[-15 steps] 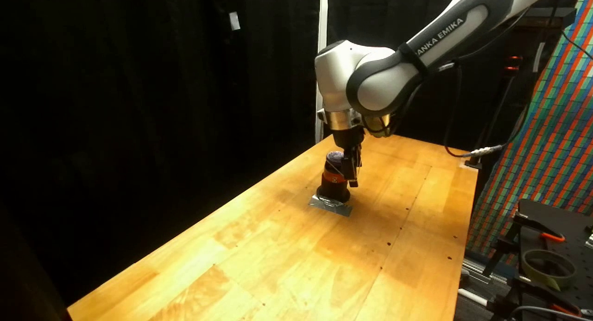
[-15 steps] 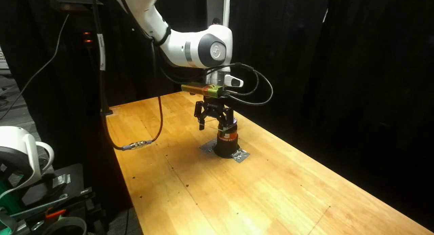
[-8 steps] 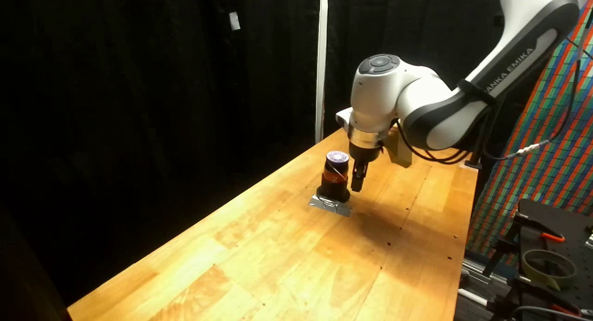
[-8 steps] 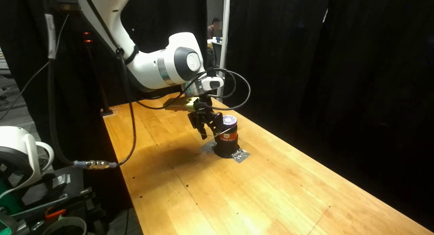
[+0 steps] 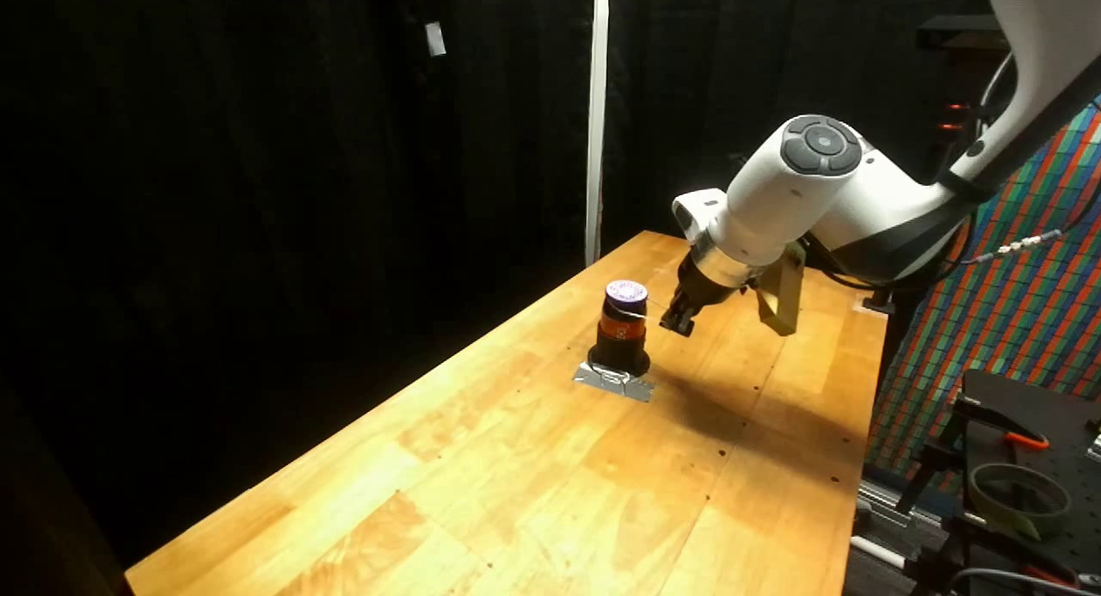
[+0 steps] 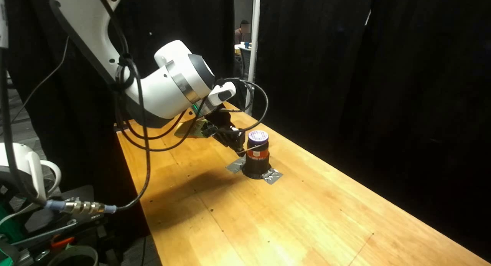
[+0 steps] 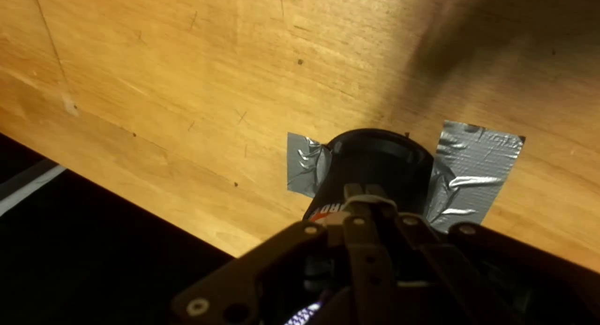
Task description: Put the rubber band around the cup
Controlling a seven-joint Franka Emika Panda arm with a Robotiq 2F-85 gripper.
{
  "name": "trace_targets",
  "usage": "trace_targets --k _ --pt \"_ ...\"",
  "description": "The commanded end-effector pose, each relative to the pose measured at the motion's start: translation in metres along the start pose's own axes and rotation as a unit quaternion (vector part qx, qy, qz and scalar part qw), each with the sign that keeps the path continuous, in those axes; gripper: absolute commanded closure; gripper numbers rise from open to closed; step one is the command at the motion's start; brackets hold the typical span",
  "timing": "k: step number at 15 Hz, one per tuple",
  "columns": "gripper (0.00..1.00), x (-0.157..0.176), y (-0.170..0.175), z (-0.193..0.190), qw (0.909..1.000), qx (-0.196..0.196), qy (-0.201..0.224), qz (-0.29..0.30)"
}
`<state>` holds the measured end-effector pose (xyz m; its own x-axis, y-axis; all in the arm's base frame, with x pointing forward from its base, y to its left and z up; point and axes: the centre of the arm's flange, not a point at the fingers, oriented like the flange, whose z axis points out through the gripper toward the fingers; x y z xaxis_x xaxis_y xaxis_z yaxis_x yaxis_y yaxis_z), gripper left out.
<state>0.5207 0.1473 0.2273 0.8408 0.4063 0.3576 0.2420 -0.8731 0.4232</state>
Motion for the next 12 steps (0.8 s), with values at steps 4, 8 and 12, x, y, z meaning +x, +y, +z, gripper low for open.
trace_targets --k 4,8,12 --pt "0.87 -0.031 -0.022 -0.005 0.9919 -0.027 0.118 0.037" --pt "0.88 -0.032 -0.036 -0.014 0.9834 -0.041 0.170 0.048" --pt "0.87 -0.043 -0.053 -0.011 0.9714 -0.070 0.218 0.062"
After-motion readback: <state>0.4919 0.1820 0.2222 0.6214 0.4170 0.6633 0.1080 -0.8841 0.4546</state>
